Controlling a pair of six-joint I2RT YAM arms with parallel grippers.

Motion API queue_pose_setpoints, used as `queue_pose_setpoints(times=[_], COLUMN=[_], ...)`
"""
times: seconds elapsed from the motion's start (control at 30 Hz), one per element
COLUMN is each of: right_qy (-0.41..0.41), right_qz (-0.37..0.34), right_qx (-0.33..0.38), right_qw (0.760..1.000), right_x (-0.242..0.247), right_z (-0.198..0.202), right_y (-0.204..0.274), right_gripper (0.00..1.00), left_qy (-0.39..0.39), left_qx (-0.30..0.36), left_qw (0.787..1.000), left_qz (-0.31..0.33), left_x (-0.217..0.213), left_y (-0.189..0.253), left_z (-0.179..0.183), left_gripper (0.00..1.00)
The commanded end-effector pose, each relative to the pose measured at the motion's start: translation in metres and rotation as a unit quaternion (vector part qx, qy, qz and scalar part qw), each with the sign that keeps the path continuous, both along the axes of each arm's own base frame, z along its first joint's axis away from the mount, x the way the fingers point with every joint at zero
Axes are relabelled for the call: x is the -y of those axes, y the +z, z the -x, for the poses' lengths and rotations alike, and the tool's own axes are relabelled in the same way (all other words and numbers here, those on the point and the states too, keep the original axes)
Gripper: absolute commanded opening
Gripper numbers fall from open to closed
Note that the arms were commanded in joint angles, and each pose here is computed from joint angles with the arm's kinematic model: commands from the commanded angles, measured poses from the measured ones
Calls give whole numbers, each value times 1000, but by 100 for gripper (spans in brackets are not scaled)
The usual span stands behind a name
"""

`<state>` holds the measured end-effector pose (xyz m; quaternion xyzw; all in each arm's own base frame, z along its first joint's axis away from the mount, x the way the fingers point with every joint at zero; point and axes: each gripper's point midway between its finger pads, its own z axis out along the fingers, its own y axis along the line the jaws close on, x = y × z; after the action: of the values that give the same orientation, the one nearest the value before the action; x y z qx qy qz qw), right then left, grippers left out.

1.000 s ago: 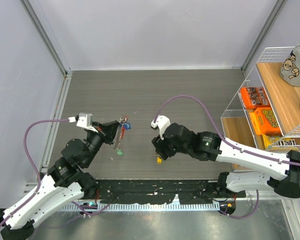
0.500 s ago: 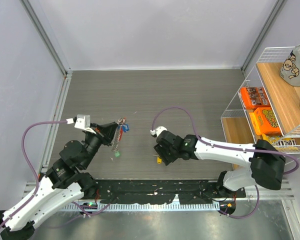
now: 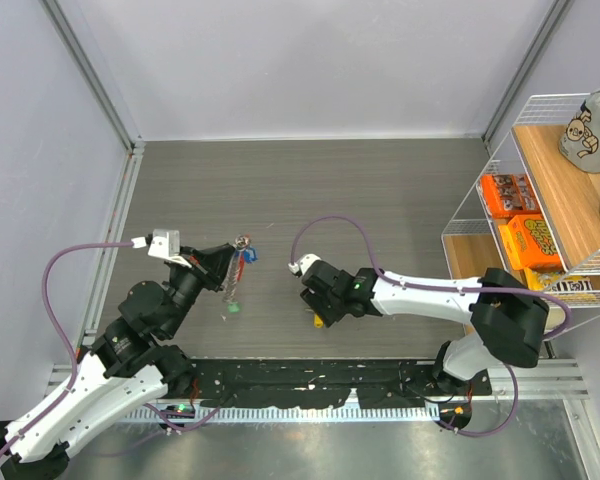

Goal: Put the keys on the keyring

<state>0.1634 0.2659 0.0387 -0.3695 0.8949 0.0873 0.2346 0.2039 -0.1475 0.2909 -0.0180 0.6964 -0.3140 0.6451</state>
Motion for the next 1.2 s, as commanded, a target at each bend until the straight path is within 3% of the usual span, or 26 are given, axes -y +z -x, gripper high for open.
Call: queue_pose_setpoints(times=[0.0, 0.73, 0.9, 1.1, 1.17], right_qy=[14, 30, 27, 23, 22], right_qz=[-27, -2, -2, -4, -8], right_qx=[44, 15, 15, 4, 5], right_qw=[999, 999, 1000, 1000, 1000], right_x=[-26, -31, -30, -26, -25], right_z=[-22, -22, -24, -23, -22], right_y=[21, -3, -3, -7, -6], right_gripper=[46, 37, 27, 5, 6], left_qy=[15, 25, 28, 26, 25], left_qx=[35, 38, 38, 38, 37], left_qw=[999, 999, 999, 999, 999], left_qz=[28, 20, 19, 20, 19], left_x=[-7, -11, -11, -11, -10], left_y=[28, 27, 27, 28, 27], left_z=[0, -2, -3, -3, -3], left_gripper=[0, 0, 0, 0, 0])
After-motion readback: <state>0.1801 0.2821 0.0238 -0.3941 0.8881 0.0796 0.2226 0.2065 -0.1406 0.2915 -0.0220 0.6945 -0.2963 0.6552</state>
